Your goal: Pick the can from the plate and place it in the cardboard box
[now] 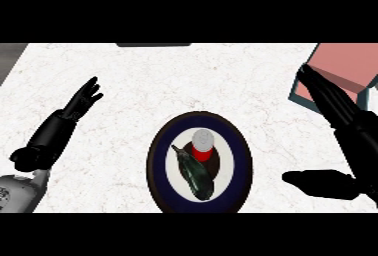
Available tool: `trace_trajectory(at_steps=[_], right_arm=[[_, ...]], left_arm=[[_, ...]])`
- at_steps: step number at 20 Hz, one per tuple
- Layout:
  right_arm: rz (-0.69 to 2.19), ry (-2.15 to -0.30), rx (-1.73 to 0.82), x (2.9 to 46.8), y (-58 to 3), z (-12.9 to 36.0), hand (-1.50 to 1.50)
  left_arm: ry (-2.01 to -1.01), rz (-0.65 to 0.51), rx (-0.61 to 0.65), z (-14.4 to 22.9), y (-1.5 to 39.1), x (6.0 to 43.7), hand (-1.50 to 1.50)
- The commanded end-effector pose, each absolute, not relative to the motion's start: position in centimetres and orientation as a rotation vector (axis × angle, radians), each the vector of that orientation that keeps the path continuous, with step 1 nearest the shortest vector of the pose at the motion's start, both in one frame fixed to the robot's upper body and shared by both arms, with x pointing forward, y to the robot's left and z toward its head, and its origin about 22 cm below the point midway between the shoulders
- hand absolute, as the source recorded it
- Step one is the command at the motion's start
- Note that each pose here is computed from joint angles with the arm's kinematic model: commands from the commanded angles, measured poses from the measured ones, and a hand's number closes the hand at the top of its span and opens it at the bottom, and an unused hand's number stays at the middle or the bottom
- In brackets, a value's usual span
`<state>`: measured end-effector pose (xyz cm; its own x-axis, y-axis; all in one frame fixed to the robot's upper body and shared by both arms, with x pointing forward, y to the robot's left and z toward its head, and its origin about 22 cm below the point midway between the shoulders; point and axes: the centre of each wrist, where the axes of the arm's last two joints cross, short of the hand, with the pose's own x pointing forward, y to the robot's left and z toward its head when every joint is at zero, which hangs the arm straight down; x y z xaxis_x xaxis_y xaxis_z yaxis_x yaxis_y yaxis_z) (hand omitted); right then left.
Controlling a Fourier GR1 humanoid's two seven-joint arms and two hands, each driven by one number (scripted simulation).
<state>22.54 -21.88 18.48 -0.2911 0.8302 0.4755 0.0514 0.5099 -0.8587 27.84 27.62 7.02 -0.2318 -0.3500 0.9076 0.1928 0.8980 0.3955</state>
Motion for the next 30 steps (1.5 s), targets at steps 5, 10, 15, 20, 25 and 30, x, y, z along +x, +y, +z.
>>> trace_trajectory(at_steps=[5,10,15,20,25,30], right_arm=[[1.266,-1.354,-0.817,20.5,-16.2,20.3,-1.5],[1.346,-1.209,-0.882,21.3,-11.6,21.3,-1.5],[1.386,-1.084,-0.869,22.0,-7.8,19.9,-1.5],[1.347,-1.033,-0.857,22.8,-5.4,20.5,-1.5],[1.362,-0.98,-0.836,23.9,-2.6,18.9,-1.5],[1.354,-0.972,-0.915,24.0,-1.0,17.0,-1.5]], left_arm=[[-1.745,-0.546,0.106,6.1,26.5,28.8,0.0],[-1.757,-0.54,0.09,6.7,27.2,30.0,0.0],[-1.738,-0.557,0.087,6.2,26.5,29.6,0.0],[-1.735,-0.545,0.093,6.1,27.3,28.3,0.0],[-1.743,-0.526,0.104,5.9,27.0,29.9,0.0],[-1.737,-0.529,0.11,5.4,26.7,29.0,0.0]])
